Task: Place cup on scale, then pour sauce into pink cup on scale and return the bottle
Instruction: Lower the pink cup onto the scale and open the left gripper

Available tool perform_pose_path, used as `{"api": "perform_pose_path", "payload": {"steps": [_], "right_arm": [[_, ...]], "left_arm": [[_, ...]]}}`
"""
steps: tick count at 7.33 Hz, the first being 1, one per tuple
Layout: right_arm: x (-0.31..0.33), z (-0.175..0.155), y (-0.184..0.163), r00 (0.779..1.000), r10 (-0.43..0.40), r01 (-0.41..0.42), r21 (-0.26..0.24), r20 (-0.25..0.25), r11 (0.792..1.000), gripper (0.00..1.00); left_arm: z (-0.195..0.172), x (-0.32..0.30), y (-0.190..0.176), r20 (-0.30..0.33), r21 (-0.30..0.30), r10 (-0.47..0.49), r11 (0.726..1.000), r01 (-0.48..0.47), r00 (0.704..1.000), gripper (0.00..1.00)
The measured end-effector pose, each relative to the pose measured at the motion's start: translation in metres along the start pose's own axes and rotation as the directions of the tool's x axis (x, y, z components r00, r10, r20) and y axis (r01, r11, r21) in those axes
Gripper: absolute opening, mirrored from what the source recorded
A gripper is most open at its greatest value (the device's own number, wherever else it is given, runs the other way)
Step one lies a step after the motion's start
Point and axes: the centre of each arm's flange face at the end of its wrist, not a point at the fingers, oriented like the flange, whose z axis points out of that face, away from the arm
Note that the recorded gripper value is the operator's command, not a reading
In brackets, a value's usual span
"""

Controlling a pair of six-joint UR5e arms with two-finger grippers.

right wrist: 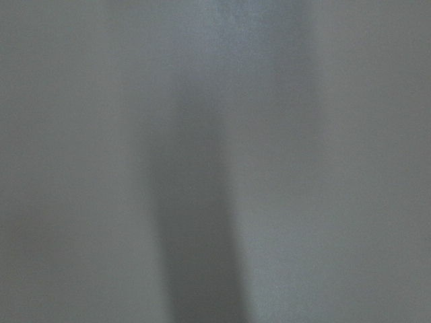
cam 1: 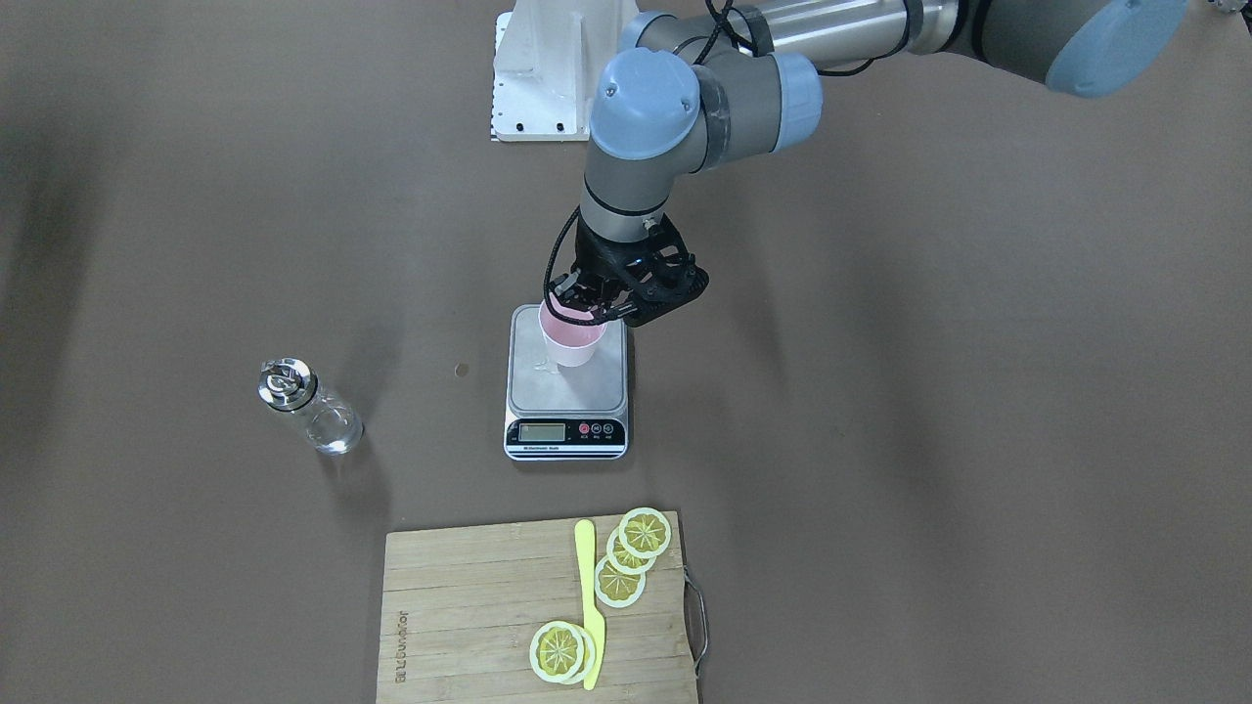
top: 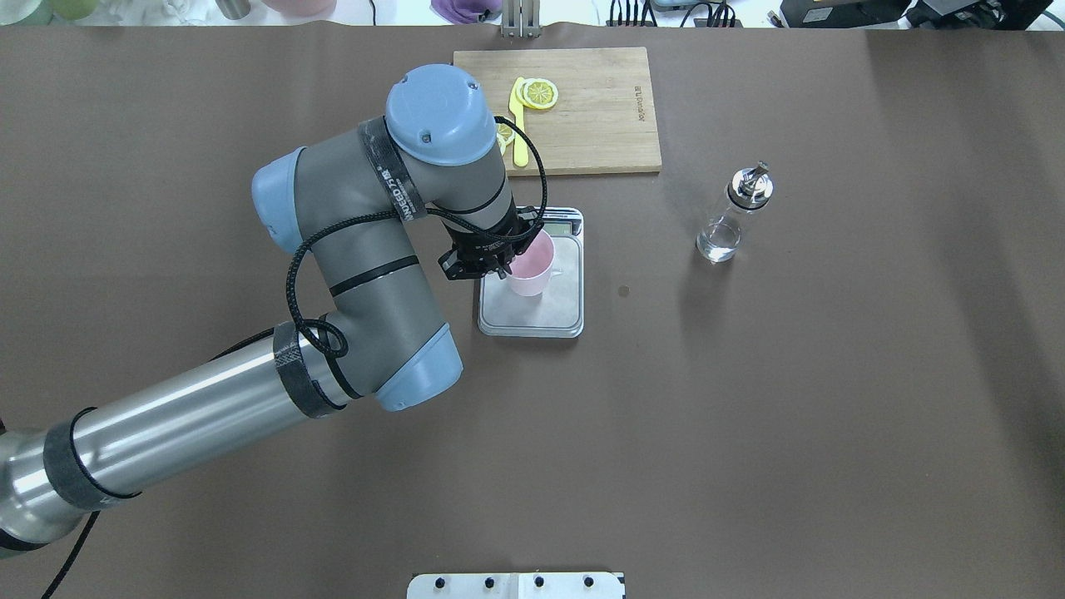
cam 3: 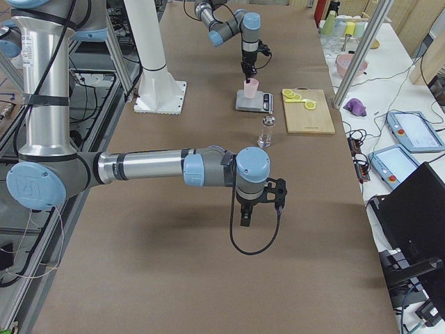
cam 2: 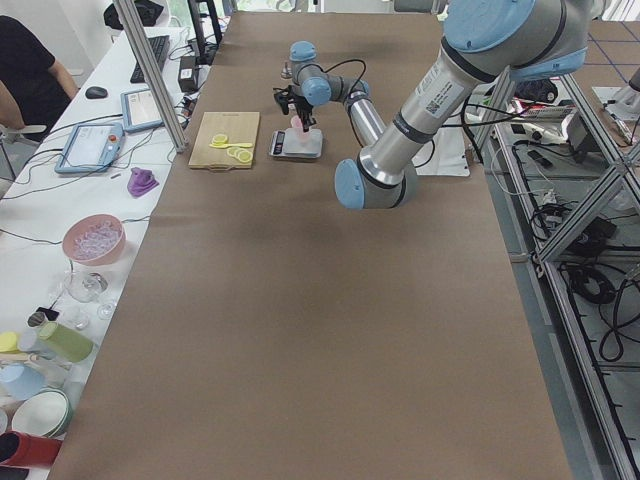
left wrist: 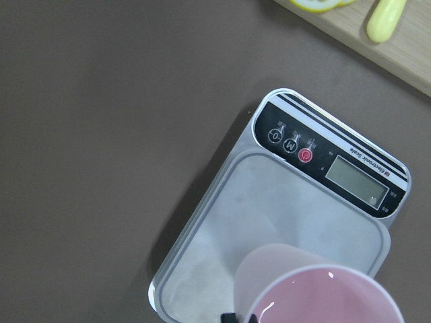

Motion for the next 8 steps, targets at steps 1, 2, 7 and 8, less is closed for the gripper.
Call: {"api": "perform_pose_path", "payload": {"steps": [1, 2, 7, 8], "right_arm": [[-0.0001, 0.0, 0.0, 1.0, 0.002, -0.002, 0.0, 0.0, 1.0, 1.0], [-0.0003, -0.0002, -0.0002, 1.0, 0.004, -0.004, 0.0, 0.0, 1.0, 1.0], [-0.0039, -0.0028, -0.004, 1.0, 0.001, -0.001, 0.005, 0.001, 1.0, 1.0], [-0.0045, -0.0032, -0.0046, 1.0, -0.001, 0.001, 0.006, 0.001, 1.0, 1.0]], "left_arm": [[0.0022, -0.0001, -0.0002, 0.002, 0.005, 0.0, 1.0, 0.0, 1.0, 0.0], [0.0037, -0.0001, 0.0007, 0.003, 0.006, 0.002, 1.0, -0.002, 1.0, 0.0], [0.0078, 0.0, 0.0037, 0.0, 0.004, 0.01, 1.0, -0.01, 1.0, 0.98], [0.0064, 0.0006, 0.0043, -0.013, 0.003, 0.017, 1.0, -0.016, 1.0, 0.98]]}}
